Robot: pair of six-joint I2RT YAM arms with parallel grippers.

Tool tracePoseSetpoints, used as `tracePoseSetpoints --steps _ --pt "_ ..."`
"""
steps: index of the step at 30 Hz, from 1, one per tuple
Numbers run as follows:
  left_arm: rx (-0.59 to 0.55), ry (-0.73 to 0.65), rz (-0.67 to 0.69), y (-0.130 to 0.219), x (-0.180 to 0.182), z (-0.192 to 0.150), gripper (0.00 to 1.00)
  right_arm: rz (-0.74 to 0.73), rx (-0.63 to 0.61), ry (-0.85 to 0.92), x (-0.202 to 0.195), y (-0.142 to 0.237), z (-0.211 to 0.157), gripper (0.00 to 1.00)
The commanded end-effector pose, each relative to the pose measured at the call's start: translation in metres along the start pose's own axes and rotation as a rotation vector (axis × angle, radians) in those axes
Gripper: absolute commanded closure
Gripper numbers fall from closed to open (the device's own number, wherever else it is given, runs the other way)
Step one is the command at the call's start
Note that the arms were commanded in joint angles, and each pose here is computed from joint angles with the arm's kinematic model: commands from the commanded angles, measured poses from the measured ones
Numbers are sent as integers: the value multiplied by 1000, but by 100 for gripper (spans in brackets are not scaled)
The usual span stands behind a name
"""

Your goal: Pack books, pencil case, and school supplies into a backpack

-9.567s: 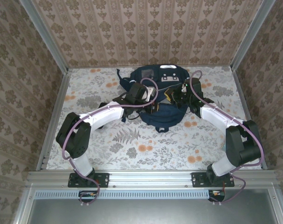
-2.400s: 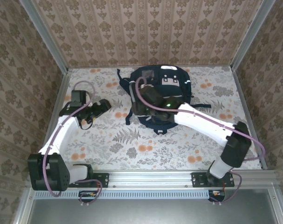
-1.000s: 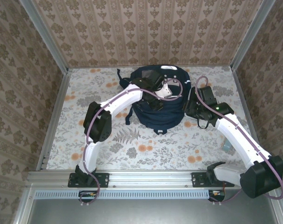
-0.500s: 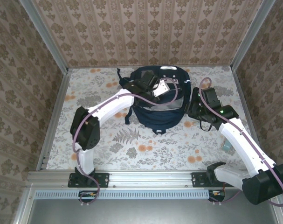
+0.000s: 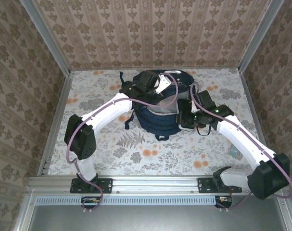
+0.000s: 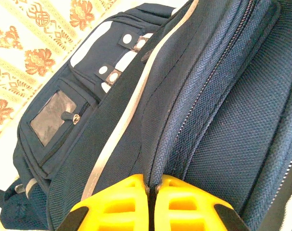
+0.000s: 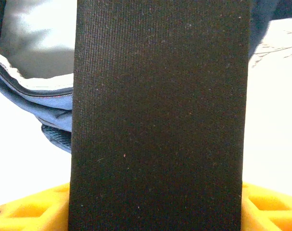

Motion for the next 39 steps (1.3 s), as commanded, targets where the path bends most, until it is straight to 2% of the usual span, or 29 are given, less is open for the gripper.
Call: tracePoseSetpoints --steps 1,7,11,19,20,24,27,32,36,39 --pt "-208 68 71 45 16 32 100 66 10 -15 20 -4 16 34" --pt "-234 117 45 56 14 31 100 109 -25 -192 38 -39 43 34" --pt "-239 158 7 55 12 31 100 202 -20 -295 53 -62 57 34" --pt "-216 228 -26 53 12 27 100 302 31 -320 80 -87 63 32" --pt "-216 238 -30 53 13 27 100 308 34 -333 80 -91 63 31" --pt "-213 287 -50 50 17 24 100 413 28 -375 81 -102 63 13" --pt "-202 313 -56 48 21 20 100 450 26 -378 80 -99 61 11" --pt "-188 335 -73 43 23 15 100 459 27 -375 71 -94 53 17" --pt "-189 346 -87 42 23 14 100 480 58 -391 68 -101 47 34" --pt "-195 354 -103 40 23 16 100 505 66 -424 69 -111 48 40"
Point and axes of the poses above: each hand's point on the last joint's axis, 136 mm out from that joint toward the fingers, its own y axis back along the fingers, its own x axis along the line the jaws close on, z = x × y, the point moved 10 cm from there along y, back along the fingers, and after that the axes turned 15 degrees about -y, right-handed, at the moved point
